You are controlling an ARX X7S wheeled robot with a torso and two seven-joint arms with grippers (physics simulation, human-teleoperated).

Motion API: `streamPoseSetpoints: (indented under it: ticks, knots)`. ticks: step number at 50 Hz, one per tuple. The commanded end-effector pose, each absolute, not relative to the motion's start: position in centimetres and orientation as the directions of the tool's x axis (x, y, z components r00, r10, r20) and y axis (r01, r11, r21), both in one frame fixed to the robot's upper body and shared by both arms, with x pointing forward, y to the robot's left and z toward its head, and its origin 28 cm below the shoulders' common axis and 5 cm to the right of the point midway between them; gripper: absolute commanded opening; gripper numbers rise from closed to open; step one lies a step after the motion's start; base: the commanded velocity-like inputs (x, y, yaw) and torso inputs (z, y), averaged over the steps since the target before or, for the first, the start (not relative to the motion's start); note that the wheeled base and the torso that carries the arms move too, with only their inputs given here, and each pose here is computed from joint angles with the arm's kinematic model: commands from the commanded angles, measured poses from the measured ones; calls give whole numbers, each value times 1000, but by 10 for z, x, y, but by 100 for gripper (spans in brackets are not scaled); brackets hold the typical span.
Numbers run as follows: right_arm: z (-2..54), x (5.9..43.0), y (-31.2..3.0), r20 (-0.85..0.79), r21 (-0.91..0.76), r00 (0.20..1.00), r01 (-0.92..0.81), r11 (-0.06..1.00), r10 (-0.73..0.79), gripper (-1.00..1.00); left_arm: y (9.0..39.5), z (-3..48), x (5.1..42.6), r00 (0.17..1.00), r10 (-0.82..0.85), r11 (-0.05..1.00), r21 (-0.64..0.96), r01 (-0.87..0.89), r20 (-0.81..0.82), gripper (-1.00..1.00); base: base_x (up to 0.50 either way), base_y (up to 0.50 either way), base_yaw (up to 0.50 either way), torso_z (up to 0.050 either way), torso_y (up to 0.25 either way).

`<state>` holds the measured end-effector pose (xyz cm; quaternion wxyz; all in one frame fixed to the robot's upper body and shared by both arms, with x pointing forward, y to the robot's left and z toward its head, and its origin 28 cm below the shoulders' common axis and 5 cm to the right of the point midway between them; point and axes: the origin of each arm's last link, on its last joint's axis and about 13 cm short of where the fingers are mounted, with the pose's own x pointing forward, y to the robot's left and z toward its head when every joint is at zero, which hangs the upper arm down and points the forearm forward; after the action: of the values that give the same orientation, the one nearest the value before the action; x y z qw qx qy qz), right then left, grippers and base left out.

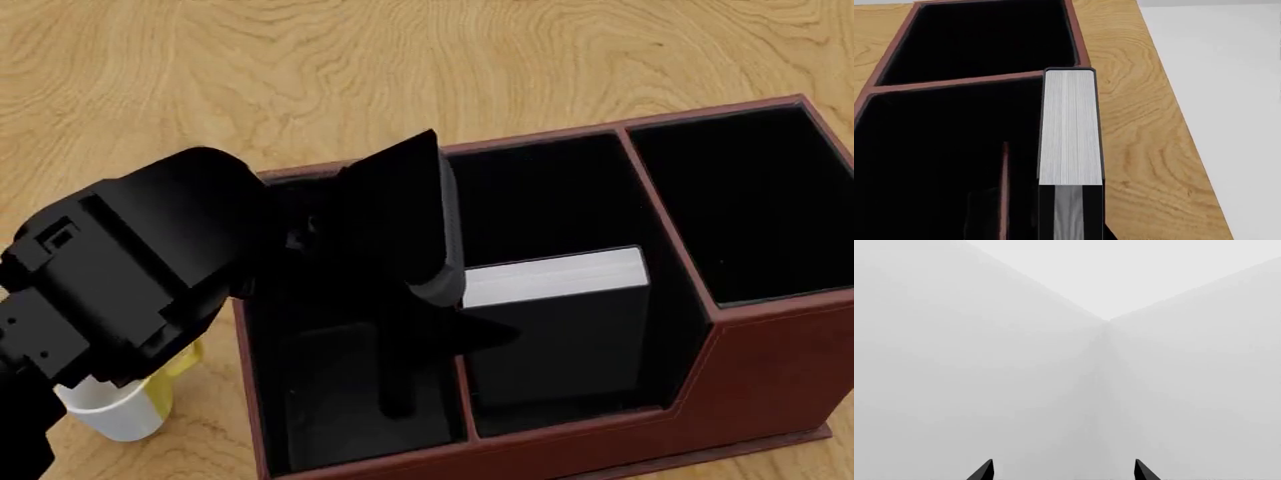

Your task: Pick up the book and place it in the back compartment of the caddy.

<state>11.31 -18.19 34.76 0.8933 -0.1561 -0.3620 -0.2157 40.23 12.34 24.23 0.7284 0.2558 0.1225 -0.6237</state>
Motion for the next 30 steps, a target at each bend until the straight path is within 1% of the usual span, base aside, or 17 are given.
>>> streamPoseSetpoints:
  ticks: [1,30]
  knots:
    - [346,113,-184,711,-121,645,503,856,-279,100,117,240,405,176,-868,92,197,976,-465,-100,0,0,0,0,0]
    - [343,113,-187,706,-118,645,514,850,-292,100,114,220,414,168,-864,97,172,980,-474,-100,0,0,0,0,1]
